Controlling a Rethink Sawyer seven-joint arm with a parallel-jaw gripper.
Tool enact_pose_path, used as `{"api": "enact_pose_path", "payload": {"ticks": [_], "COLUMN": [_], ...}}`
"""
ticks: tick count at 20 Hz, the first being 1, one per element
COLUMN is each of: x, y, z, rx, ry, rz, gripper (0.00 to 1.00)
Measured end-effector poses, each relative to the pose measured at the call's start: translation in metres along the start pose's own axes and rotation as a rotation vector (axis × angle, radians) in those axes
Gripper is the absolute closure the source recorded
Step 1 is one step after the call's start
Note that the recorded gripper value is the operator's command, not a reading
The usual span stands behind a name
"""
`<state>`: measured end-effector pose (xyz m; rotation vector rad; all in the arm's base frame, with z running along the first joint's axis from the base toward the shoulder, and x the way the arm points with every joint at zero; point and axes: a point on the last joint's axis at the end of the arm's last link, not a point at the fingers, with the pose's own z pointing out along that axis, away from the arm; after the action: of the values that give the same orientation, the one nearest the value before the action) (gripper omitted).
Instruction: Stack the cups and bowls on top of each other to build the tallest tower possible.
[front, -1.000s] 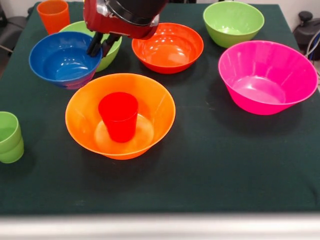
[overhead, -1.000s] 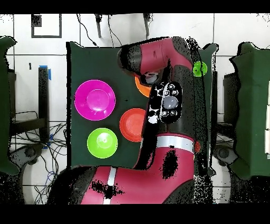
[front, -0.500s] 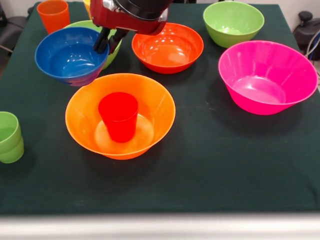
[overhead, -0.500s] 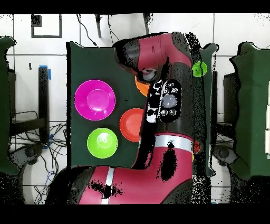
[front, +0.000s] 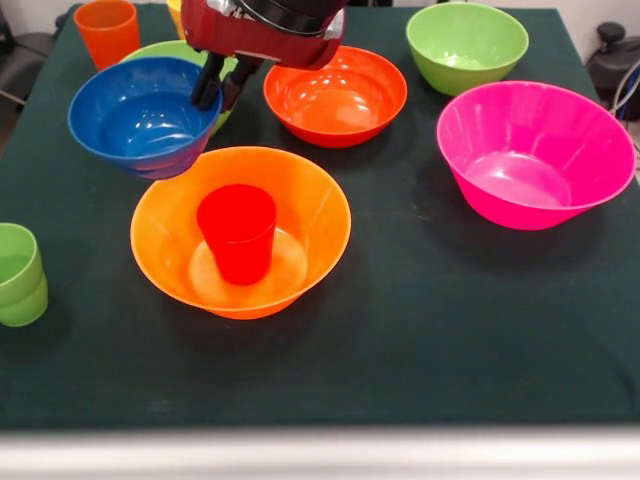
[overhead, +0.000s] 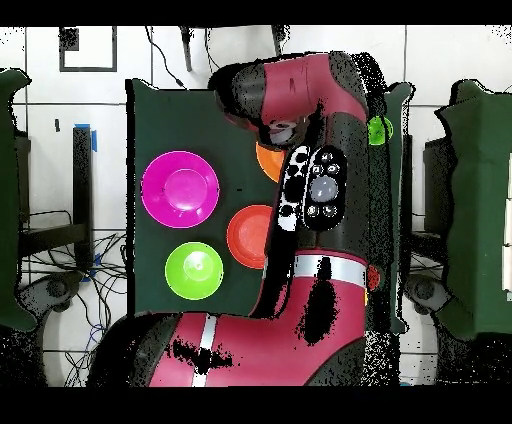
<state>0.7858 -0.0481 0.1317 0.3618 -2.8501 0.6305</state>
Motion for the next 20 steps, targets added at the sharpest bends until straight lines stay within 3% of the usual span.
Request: {"api": "enact_pose_path", "payload": {"ticks": [8, 20], "x": [-0.012, -0.026], "y": [0.007, 0.053], "z": [0.002, 0.007], "rx": [-0.032, -0.075], "ry": [-0.015, -0.008], "rz": [0.011, -0.025], "gripper": [1.0, 1.0]}}
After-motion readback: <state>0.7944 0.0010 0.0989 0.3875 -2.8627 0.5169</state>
